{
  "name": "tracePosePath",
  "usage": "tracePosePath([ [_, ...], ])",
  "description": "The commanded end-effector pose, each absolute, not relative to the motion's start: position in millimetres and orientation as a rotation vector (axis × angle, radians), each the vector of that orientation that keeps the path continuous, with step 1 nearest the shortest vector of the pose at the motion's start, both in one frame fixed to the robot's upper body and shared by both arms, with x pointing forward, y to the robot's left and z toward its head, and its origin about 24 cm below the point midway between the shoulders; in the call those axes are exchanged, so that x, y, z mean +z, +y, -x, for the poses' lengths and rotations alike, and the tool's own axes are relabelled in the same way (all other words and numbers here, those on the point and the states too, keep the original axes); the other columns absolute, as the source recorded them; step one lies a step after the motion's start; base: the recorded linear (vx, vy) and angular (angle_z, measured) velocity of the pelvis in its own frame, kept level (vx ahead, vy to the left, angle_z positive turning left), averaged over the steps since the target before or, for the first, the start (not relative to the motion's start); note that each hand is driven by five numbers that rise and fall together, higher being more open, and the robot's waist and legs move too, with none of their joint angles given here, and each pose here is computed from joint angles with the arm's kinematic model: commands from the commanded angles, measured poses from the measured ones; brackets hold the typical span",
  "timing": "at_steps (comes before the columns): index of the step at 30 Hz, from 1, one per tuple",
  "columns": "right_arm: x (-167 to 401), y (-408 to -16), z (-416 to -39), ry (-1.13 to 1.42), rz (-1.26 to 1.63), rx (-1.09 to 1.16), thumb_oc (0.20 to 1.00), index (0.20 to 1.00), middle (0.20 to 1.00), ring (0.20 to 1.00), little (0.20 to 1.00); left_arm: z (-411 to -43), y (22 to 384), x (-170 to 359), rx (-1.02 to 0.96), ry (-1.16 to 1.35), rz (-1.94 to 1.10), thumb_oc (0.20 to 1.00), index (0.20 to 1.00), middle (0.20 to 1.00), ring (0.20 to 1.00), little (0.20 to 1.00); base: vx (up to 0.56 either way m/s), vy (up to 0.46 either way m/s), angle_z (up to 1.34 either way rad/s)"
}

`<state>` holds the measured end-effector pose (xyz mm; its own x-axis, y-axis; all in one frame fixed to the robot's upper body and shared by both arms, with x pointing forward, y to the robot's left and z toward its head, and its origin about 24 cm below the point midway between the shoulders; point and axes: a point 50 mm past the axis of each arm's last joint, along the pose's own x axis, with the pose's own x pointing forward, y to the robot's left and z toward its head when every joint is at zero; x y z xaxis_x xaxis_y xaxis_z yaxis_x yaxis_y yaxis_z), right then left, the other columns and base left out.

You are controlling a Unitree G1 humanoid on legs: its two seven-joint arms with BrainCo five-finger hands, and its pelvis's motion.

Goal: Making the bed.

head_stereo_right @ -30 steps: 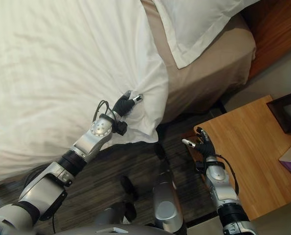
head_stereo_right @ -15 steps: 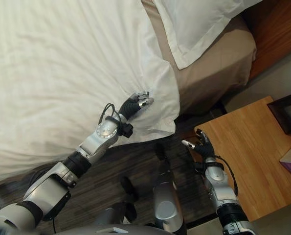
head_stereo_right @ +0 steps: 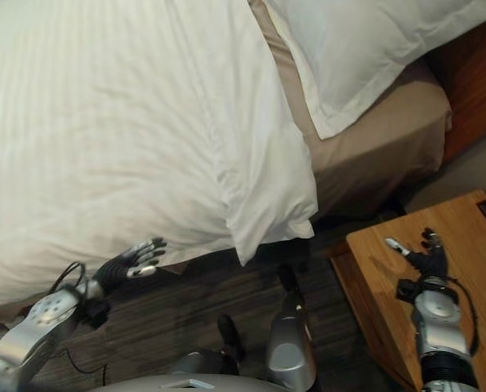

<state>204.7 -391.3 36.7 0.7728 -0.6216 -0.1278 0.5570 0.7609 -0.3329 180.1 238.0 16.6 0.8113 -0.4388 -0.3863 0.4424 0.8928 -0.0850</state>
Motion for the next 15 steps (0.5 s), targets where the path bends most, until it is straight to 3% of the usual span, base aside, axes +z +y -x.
tracePosePath([
  [1,63,-411,-203,0.108,0.312,-0.717,1.000,1.000,1.000,1.000,1.000,-192,260,44,-0.388,0.278,0.021,1.000,1.000,1.000,1.000,1.000,0.08,-0.025,0.21],
  [4,81,-419,-203,0.019,0.263,-0.774,1.000,1.000,1.000,1.000,1.000,-192,284,49,-0.237,0.241,-0.027,1.000,1.000,1.000,1.000,1.000,0.05,-0.024,0.16],
  [6,90,-402,-220,-0.097,0.123,-0.735,1.000,1.000,1.000,1.000,1.000,-197,291,44,-0.060,0.173,0.003,1.000,1.000,1.000,1.000,1.000,0.01,-0.016,0.11],
  [8,100,-357,-250,-0.219,-0.037,-0.549,1.000,1.000,1.000,1.000,1.000,-202,272,33,0.016,0.118,0.149,1.000,1.000,1.000,1.000,1.000,-0.03,-0.001,0.19],
  [12,96,-253,-293,-0.226,-0.288,-0.105,1.000,1.000,1.000,1.000,1.000,-202,240,13,-0.036,0.164,0.216,1.000,1.000,1.000,1.000,1.000,-0.01,0.000,0.02],
  [14,93,-238,-297,-0.205,-0.316,-0.040,1.000,1.000,1.000,1.000,1.000,-202,239,13,-0.039,0.164,0.221,1.000,1.000,1.000,1.000,1.000,0.01,-0.002,0.05],
  [15,89,-227,-299,-0.183,-0.334,0.005,0.225,0.225,0.225,0.225,0.225,-201,237,12,-0.040,0.165,0.227,1.000,1.000,1.000,1.000,1.000,0.02,-0.007,0.10],
])
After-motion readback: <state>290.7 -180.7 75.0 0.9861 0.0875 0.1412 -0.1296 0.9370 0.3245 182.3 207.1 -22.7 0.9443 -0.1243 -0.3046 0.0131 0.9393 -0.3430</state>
